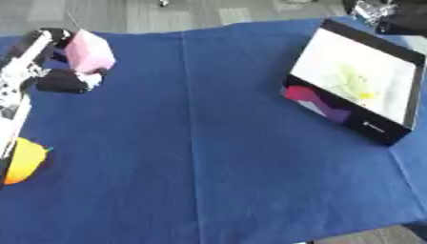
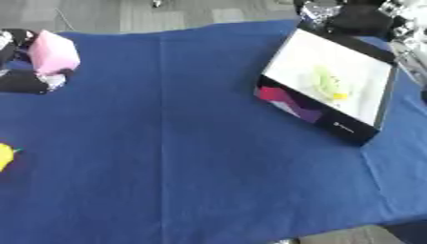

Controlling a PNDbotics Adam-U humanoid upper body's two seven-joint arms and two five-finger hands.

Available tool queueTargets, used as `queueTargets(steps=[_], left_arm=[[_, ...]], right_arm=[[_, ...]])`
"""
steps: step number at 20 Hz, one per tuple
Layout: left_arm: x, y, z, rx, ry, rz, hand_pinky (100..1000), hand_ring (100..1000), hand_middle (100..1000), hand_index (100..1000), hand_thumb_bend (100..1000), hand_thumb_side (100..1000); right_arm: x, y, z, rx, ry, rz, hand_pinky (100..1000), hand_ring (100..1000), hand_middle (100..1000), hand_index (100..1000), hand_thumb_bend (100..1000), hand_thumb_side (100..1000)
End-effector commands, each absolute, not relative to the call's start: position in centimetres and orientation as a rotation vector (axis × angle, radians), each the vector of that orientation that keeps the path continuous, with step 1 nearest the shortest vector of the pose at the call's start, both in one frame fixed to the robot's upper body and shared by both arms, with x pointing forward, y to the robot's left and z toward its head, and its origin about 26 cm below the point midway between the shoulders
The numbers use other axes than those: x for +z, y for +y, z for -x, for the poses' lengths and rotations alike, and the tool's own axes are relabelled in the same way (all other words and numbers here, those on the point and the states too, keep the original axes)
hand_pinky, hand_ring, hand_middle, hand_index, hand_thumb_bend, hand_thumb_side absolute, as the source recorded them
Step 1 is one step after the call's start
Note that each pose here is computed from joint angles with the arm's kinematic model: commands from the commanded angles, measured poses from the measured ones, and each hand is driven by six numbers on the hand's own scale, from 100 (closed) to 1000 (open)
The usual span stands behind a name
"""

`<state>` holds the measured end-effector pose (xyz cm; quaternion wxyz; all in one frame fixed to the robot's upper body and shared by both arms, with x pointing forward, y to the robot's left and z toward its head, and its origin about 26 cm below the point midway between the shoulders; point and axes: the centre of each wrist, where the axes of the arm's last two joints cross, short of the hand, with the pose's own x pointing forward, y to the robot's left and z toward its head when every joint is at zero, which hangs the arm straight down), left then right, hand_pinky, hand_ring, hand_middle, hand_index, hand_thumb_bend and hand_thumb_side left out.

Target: Pick up the objects with one hand, pass them to the other hand, and then place them into the box on the other side of the table.

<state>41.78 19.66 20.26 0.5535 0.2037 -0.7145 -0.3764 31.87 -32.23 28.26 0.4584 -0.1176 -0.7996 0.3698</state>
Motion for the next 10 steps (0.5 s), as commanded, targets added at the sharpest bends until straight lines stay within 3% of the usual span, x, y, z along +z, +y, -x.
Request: queueTargets(steps=[1, 10], left_arm=[[20.7, 18.7, -41.3, -0.867, -1.766, -0.462, 747, 789, 609, 581, 100, 144], [19.4, 16.5, -40.5, -0.879, -1.868, -0.36, 739, 784, 605, 579, 100, 153]], right_arm=[[28.9, -31.6, -31.9, 0.978, -1.974, 0.314, 998, 1000, 1000, 1000, 100, 305], [28.7, -29.5, -32.4, 1.095, -1.953, 0.28, 995, 1000, 1000, 1000, 100, 280]])
